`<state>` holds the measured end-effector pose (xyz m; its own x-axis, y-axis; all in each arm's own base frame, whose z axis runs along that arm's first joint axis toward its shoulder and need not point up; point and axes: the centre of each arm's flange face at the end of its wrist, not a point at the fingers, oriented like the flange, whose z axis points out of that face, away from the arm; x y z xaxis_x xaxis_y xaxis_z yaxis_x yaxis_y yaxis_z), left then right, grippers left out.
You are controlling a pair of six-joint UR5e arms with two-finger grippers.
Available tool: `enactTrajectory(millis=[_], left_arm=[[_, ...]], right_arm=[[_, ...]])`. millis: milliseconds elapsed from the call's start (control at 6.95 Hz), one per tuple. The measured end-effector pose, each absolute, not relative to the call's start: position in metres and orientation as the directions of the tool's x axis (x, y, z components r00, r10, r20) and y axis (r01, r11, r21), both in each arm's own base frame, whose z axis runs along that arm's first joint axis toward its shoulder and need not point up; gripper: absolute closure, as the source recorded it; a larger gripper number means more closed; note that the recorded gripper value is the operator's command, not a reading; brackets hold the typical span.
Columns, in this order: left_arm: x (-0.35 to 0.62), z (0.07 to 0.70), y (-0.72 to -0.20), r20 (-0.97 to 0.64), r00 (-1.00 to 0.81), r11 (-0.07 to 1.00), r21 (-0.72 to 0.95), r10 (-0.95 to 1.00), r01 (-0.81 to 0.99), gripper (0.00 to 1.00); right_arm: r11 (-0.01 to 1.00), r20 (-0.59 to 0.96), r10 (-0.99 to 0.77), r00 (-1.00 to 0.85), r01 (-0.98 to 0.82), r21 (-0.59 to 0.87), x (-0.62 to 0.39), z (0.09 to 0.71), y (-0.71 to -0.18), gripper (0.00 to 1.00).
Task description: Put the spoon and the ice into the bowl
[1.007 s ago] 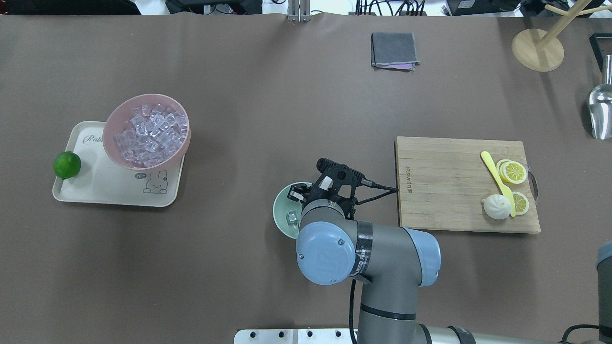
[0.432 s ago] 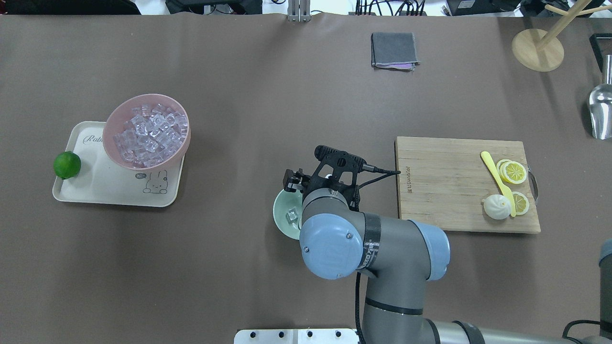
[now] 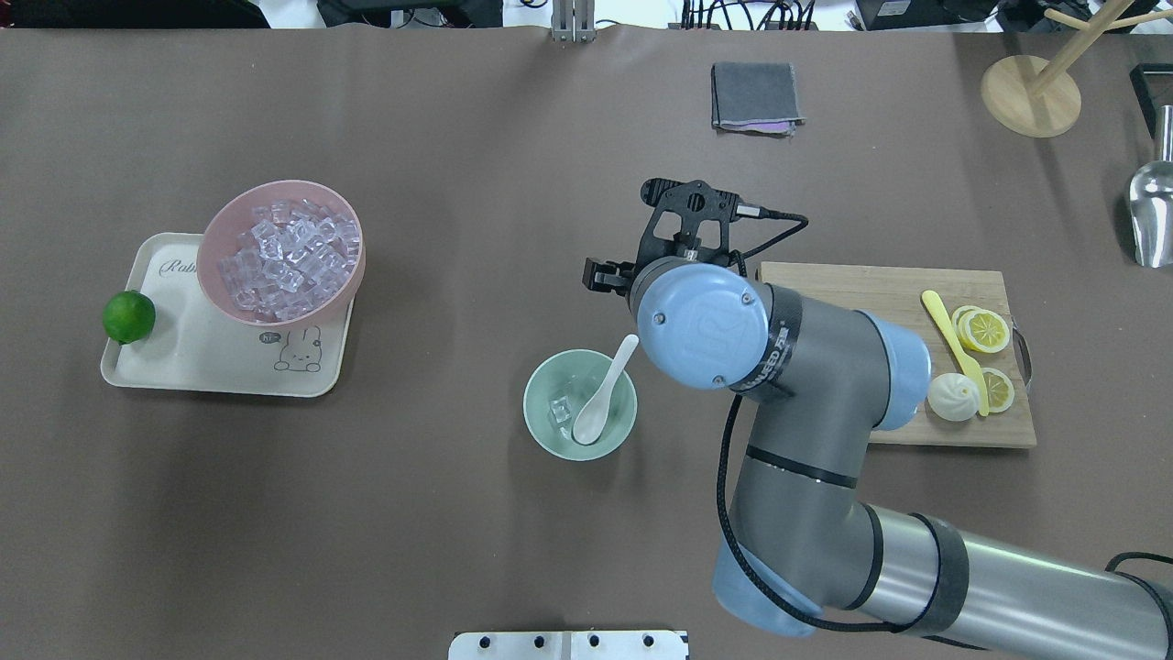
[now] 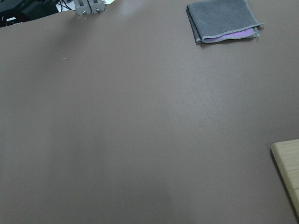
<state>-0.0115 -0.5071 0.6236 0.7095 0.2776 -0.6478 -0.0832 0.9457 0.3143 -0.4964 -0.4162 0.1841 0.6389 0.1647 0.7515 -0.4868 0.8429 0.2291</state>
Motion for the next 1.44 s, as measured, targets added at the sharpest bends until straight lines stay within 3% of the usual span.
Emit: enactTrajectory(millis=[432, 719, 1151, 1439], left_arm=[[-0.025, 0.69, -0.473, -0.607, 0.78, 0.987, 0.133, 0.15, -0.086, 0.02], [-0.029, 0.664, -0.467, -0.606, 0.791, 0.996, 0.027, 0.082, -0.082, 0.02], [-0.029, 0.641, -0.462, -0.606, 0.793, 0.997, -0.006, 0.058, -0.078, 0.02], [-0.029, 0.644, -0.462, -0.607, 0.793, 0.997, -0.014, 0.053, -0.077, 0.02]], right_arm=[[0.881, 0.72, 0.1, 0.686, -0.398, 0.257, -0.467, 0.199, -0.445, 0.0], [0.918, 0.675, 0.012, 0.738, -0.275, 0.285, -0.424, 0.229, -0.479, 0.0], [0.943, 0.532, -0.16, 0.831, -0.03, 0.33, -0.301, 0.369, -0.524, 0.0], [0.953, 0.546, -0.245, 0.801, 0.096, 0.286, -0.188, 0.47, -0.534, 0.0]])
